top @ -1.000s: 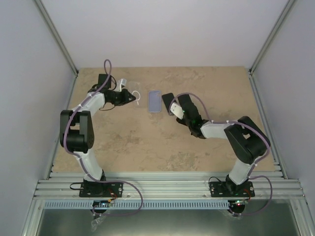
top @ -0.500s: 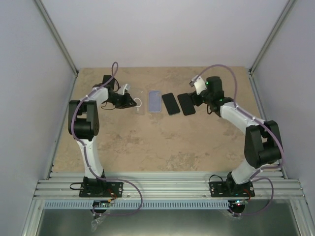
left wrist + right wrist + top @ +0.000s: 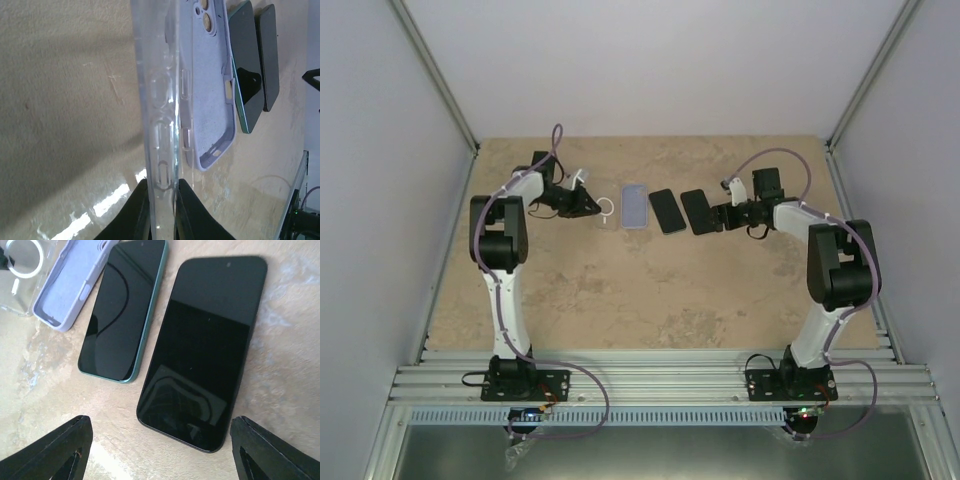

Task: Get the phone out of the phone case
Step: Place the phone case at the center of the board.

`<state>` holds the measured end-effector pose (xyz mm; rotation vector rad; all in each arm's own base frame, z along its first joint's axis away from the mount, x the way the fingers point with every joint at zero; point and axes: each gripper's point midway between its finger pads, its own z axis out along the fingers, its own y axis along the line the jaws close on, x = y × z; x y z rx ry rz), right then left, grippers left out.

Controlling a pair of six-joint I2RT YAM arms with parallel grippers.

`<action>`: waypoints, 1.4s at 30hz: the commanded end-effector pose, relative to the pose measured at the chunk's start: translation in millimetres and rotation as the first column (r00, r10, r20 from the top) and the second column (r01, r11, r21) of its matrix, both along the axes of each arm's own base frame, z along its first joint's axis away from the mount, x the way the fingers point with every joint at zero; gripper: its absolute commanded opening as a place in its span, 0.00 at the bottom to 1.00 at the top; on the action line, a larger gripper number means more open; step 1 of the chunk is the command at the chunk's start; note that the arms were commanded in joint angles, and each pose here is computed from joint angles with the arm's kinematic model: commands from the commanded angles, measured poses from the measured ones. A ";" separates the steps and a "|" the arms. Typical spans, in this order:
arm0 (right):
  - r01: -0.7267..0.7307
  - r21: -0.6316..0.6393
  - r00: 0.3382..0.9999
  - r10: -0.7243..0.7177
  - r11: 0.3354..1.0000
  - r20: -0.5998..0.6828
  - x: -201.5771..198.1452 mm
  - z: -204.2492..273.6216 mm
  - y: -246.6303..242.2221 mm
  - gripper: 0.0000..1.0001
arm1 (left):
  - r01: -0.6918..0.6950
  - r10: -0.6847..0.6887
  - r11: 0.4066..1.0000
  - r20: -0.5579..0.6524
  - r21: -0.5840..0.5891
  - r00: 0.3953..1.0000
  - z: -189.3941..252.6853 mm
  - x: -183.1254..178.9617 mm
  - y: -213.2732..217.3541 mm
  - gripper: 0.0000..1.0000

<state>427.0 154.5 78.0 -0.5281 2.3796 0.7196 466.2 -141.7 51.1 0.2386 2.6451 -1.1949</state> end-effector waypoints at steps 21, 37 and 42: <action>-0.046 0.196 0.980 0.082 0.979 -0.179 -13.5 -22.3 36.0 0.78 | 0.078 -0.079 0.996 -0.027 -0.032 0.997 -31.0 14.7 -34.6 0.00; 0.150 0.105 0.985 -0.139 0.983 -0.102 6.9 -11.2 -30.4 0.83 | 0.094 -0.094 0.995 -0.026 -0.026 0.995 -36.6 23.0 -50.3 0.02; 0.139 0.117 0.980 -0.120 0.983 -0.159 4.8 -29.0 -22.3 0.83 | 0.079 -0.080 0.997 -0.015 -0.025 0.997 -34.5 27.1 -50.8 0.04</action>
